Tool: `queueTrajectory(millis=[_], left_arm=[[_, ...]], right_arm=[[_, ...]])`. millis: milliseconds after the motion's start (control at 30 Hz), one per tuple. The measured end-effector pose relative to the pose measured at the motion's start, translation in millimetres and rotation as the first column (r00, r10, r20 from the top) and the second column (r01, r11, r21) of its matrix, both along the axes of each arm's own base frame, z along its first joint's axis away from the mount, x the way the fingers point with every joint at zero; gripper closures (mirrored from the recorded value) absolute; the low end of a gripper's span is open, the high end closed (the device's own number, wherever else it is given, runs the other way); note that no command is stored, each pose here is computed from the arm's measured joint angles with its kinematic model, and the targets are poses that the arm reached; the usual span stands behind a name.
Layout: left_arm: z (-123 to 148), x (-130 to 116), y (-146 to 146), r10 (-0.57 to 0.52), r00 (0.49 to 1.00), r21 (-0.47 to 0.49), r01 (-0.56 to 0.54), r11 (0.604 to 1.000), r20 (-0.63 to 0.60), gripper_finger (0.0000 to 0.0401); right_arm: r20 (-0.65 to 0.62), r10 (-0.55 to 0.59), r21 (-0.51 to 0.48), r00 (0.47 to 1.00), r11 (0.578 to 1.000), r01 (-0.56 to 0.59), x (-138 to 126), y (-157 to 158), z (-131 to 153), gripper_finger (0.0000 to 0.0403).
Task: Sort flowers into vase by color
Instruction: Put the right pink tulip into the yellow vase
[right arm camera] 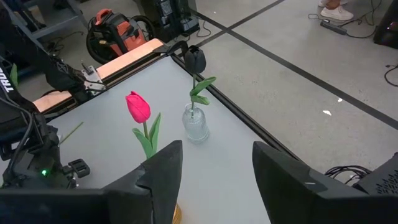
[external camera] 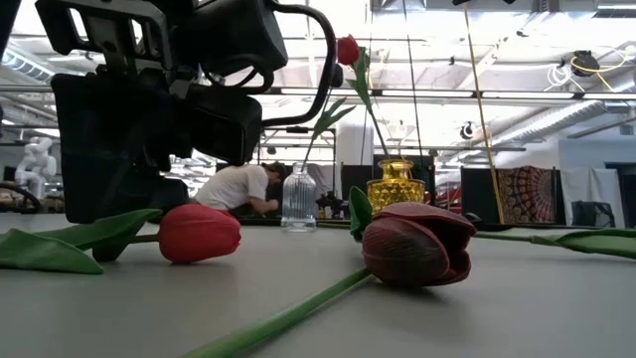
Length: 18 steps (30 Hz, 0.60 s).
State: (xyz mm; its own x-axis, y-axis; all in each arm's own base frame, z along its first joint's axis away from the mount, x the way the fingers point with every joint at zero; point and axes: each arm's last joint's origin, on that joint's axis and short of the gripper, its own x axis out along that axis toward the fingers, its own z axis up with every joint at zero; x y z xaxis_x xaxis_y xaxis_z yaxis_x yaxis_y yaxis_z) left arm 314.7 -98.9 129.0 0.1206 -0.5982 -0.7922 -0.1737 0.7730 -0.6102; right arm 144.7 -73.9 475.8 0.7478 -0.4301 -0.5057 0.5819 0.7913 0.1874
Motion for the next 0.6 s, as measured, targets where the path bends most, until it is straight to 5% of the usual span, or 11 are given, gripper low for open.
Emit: queueTrajectory(millis=[600], left_arm=[[-0.5, 0.1, 0.1, 0.002, 1.0, 0.005, -0.002, 1.0, 0.003, 0.0326]], right_arm=[[0.0, 0.0, 0.0, 1.0, 1.0, 0.0, -0.1, 0.0, 0.1, 0.0215]])
